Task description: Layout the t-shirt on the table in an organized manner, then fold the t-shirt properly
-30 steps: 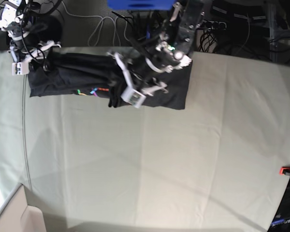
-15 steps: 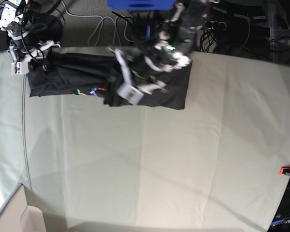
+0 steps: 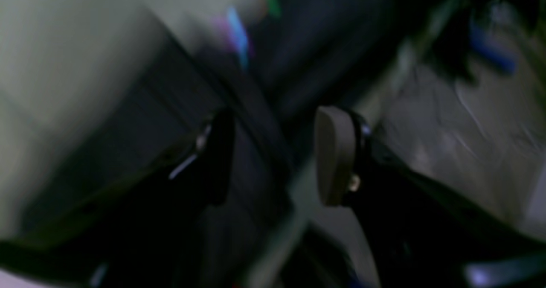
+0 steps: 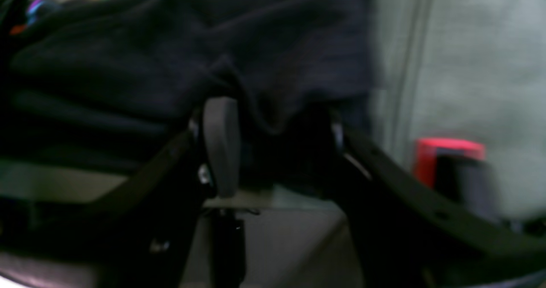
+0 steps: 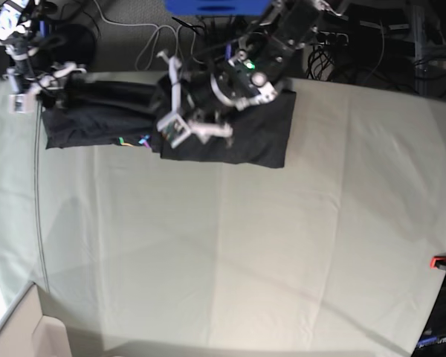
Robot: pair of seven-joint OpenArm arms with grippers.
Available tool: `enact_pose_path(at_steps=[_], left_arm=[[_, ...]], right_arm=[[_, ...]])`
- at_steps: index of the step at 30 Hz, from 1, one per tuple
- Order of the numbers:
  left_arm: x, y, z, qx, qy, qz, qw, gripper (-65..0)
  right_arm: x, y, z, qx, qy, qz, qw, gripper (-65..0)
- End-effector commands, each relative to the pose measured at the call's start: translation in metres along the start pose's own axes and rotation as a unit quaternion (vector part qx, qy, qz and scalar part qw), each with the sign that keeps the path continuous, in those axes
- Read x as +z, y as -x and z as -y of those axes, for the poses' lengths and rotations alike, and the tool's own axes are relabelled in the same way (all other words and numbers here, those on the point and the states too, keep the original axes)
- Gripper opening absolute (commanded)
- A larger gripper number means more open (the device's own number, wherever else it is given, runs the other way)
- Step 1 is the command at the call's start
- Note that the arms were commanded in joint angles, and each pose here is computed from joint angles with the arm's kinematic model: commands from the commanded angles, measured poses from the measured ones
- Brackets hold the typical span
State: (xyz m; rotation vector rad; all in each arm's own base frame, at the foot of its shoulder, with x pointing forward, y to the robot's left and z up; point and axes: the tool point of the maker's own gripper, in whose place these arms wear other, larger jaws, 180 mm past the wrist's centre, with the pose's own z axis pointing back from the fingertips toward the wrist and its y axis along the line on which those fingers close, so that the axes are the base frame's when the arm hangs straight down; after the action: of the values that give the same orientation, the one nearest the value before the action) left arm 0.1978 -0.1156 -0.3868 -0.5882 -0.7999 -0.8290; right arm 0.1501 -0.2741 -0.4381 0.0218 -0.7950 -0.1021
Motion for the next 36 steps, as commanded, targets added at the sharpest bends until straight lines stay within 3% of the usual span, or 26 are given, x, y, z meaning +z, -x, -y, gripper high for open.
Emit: enact_pose_path(at_steps=[1, 5, 9, 14, 17, 22, 29, 36], left_arm=[[0.011, -0.016, 0.003, -0.008, 0.002, 0.029, 1.0, -35.3], [0.047, -0.026, -0.032, -0.012, -0.055, 0.055, 0.997, -35.2], [0.077, 0.008, -0.086, 0.019, -0.134, 0.024, 0.991, -35.1], [0.118, 0.057, -0.138, 0.074, -0.222, -0.015, 0.972, -35.0], [0.139, 0.079, -0.159, 0.099, -0.26, -0.031, 0.96, -35.0], [0.168, 0.098, -0.18, 0.18, -0.286, -0.002, 0.941, -35.0], [0.186, 0.111, -0.195, 0.245, -0.267, 0.026, 0.932, -35.2], [0.186, 0.116, -0.197, 0.258, -0.264, 0.027, 0.929, -35.2]], right_arm=[[0.006, -0.016, 0.007, 0.008, 0.008, 0.026, 0.9996, -37.9], [0.015, -0.031, 0.017, 0.016, 0.027, 0.047, 0.9984, -37.9], [0.015, -0.038, 0.02, 0.02, 0.03, 0.054, 0.9979, -37.9], [0.014, -0.05, 0.03, 0.01, 0.047, 0.072, 0.9963, -37.7], [0.008, -0.055, 0.032, 0.008, 0.05, 0.058, 0.997, -32.1], [0.002, -0.045, 0.042, -0.007, 0.064, -0.006, 0.9979, -20.2], [-0.004, -0.049, 0.036, -0.01, 0.058, -0.009, 0.9982, -19.9], [-0.018, -0.043, 0.028, -0.036, 0.043, -0.013, 0.9984, -19.9]])
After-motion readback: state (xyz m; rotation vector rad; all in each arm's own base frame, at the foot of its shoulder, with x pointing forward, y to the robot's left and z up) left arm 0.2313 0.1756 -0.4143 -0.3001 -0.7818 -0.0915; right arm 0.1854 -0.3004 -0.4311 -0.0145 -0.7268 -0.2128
